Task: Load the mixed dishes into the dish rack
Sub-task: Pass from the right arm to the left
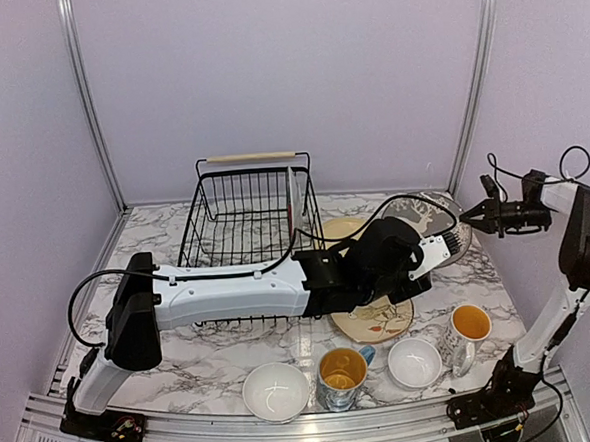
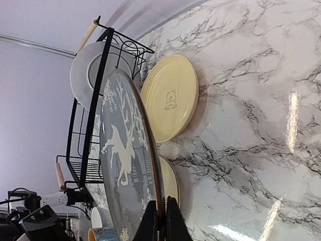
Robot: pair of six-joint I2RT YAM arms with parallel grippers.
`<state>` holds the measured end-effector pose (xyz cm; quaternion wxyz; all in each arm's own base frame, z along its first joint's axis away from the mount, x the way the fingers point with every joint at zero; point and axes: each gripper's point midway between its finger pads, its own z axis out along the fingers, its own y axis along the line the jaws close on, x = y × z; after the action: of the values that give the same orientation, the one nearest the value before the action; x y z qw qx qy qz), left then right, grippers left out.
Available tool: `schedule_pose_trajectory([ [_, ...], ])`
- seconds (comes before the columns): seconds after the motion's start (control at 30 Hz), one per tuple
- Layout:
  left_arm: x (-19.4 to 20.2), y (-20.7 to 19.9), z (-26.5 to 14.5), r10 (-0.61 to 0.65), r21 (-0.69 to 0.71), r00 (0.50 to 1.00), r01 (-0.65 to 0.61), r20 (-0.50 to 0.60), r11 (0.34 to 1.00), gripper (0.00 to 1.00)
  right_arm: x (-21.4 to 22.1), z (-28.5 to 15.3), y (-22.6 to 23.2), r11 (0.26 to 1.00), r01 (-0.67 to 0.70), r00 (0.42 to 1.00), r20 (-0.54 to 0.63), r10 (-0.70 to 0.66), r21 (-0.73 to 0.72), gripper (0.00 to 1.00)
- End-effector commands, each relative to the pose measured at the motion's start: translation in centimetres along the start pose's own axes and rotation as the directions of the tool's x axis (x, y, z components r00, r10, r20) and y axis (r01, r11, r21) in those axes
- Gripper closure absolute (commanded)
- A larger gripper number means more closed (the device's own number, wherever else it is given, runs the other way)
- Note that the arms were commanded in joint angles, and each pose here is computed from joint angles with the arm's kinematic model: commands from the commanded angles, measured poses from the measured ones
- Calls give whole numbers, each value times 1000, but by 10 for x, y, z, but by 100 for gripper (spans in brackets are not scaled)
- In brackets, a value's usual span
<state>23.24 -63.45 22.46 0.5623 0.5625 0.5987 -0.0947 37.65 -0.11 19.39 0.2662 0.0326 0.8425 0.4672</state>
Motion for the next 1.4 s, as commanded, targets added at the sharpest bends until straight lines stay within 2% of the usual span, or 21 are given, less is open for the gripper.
schedule_pose_trajectory([
  [0.0, -4, 2, -2, 33, -27, 999, -33, -4, 999, 38, -13, -11, 31, 996, 13, 999, 51, -9, -86, 100],
  [0.27, 1, 0, -1, 135, -65, 991, -137, -22, 988, 37, 2, -11, 40, 990, -23, 1000, 10, 25, -139, 100],
  [0.5, 5, -23, 7, 339, -76, 939, -343, -58, 936, 35, 16, -12, 48, 984, -40, 999, -5, 39, -171, 100],
  [0.77, 19, -39, 22, 410, -62, 906, -417, -103, 907, 36, 21, -14, 63, 976, -41, 999, 3, 43, -216, 100],
  [0.97, 32, -28, 36, 457, -183, 869, -489, -189, 853, 38, 34, -8, 69, 976, -56, 998, -29, 51, -212, 100],
  [1.07, 33, -19, 39, 472, -268, 853, -519, -222, 812, 44, 40, -3, 70, 974, -63, 997, -49, 54, -217, 100],
  [1.17, 30, -7, 38, 484, -345, 838, -545, -252, 764, 55, 43, -1, 73, 975, -57, 997, -56, 46, -214, 100],
  [1.37, 9, 8, 27, 450, -418, 866, -500, -219, 759, 83, 46, 0, 74, 977, -49, 998, -59, 38, -210, 100],
])
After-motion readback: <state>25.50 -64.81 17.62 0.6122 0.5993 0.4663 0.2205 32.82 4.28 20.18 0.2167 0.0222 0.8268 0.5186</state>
